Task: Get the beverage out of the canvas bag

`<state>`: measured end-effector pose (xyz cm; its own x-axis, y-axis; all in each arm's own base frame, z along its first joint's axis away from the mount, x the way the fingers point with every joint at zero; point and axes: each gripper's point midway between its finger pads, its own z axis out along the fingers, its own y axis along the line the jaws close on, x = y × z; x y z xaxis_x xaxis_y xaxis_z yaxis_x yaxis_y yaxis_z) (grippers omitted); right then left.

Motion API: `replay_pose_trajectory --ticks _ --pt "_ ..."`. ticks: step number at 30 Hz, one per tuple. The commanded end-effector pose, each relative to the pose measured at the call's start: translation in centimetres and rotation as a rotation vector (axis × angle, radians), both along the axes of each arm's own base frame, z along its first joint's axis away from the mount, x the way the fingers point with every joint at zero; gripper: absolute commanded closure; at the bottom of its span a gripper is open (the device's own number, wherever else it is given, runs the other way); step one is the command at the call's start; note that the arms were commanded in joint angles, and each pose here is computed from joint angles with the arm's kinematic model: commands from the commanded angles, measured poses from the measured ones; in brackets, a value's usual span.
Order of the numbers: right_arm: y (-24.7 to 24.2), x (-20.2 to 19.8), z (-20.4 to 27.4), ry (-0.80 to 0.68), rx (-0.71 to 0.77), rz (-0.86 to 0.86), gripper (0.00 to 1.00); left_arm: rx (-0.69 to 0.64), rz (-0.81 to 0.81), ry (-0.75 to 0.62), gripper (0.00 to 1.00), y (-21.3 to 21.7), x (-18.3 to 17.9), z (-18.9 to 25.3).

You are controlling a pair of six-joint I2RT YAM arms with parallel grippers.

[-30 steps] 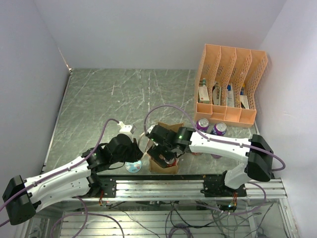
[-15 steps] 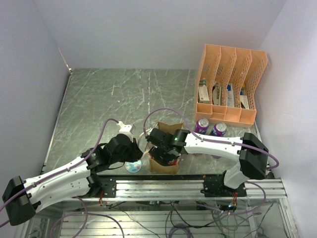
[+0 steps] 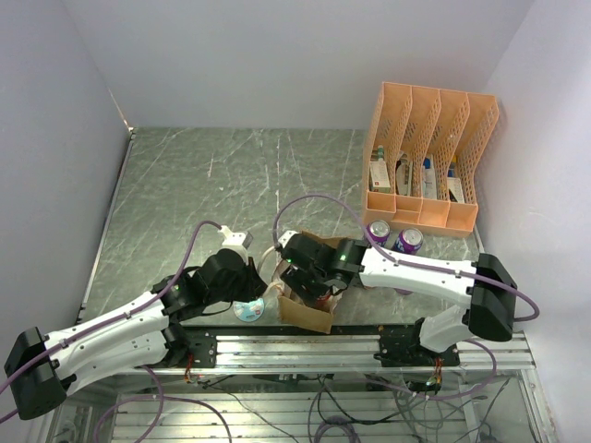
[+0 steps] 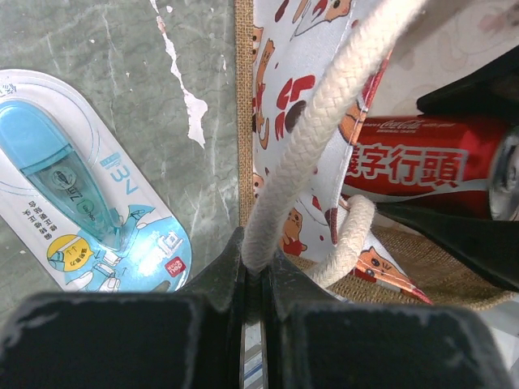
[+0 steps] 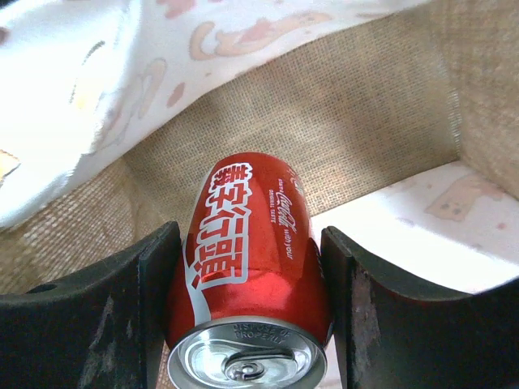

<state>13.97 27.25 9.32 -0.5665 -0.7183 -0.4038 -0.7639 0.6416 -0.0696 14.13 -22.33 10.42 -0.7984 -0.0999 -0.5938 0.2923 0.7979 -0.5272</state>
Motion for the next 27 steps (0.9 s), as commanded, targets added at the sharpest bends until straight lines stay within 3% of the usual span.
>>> replay_pose_trajectory --ticks 1,15,21,27 --pt "2.4 1.8 4.4 -0.116 0.154 -0.016 0.93 -0.013 -0.015 -0.008 0.93 -0.3 0.0 0.6" --pt "6.4 5.3 7.0 -0.212 0.33 -0.112 1.0 -0.016 0.0 -0.023 0.93 -0.5 0.5 1.0" --pt "7.9 6.9 13.0 -0.327 0.476 -0.102 1.0 -0.023 0.018 -0.051 0.93 -0.7 1.2 1.8" --pt "7.3 6.8 22.1 -0.466 0.729 -0.081 1.0 -0.018 0.051 -0.056 0.93 -0.4 1.6 1.7"
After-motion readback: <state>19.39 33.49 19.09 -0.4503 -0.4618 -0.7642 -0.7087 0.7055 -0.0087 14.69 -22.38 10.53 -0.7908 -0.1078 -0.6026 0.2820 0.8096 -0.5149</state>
